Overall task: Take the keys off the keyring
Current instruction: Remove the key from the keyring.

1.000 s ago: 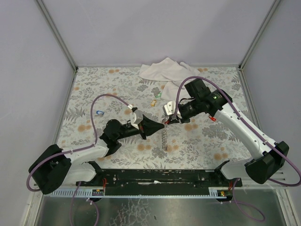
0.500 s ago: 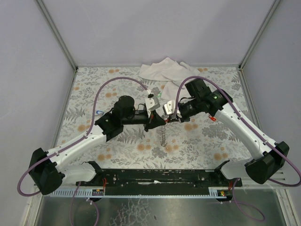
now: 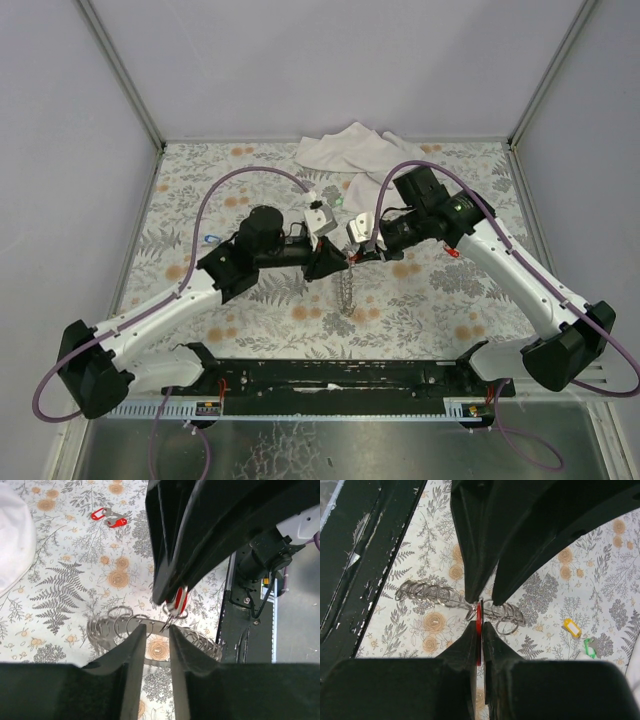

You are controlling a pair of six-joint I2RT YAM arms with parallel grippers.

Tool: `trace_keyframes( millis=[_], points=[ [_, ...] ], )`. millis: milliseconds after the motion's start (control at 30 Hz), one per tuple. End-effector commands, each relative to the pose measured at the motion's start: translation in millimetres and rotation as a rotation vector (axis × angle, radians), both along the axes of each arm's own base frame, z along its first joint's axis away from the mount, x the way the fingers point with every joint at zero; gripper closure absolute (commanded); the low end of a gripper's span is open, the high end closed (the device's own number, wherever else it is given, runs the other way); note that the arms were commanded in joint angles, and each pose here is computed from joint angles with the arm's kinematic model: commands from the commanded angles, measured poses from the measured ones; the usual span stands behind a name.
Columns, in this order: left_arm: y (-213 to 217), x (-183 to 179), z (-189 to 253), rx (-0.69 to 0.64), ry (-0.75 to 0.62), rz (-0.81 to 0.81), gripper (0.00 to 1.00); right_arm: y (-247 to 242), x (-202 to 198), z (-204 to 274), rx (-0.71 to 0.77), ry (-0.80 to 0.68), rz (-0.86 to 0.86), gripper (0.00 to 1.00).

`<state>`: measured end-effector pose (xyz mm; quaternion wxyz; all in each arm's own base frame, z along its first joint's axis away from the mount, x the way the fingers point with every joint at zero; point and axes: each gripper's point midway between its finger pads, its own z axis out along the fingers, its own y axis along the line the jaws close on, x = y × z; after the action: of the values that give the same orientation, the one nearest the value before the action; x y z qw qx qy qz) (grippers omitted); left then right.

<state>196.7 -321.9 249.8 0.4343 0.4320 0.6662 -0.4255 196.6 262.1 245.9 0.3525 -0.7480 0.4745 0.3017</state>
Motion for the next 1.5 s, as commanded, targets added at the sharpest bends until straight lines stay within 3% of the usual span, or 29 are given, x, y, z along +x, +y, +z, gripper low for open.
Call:
trace_keyframes(
  millis=[0,300,633,1067,1467],
  points=[
    [4,3,13,-0.111,-0.069,0.057,0.71,5,-16,22,0.08,0.01,0.04,1.0],
    [36,-13,25,-0.381,-0.3,0.134,0.53,7,-21,14,0.082,0.041,0.071,1.0],
    [34,-18,31,-0.529,-0.338,0.145,0.55,9,-25,10,0.084,0.07,0.091,1.0],
    [14,-23,24,-0.526,-0.309,0.077,0.66,9,-24,9,0.085,0.068,0.092,1.0],
    [4,-24,22,-0.525,-0.3,0.04,0.68,9,-24,9,0.083,0.067,0.092,1.0]
  ],
)
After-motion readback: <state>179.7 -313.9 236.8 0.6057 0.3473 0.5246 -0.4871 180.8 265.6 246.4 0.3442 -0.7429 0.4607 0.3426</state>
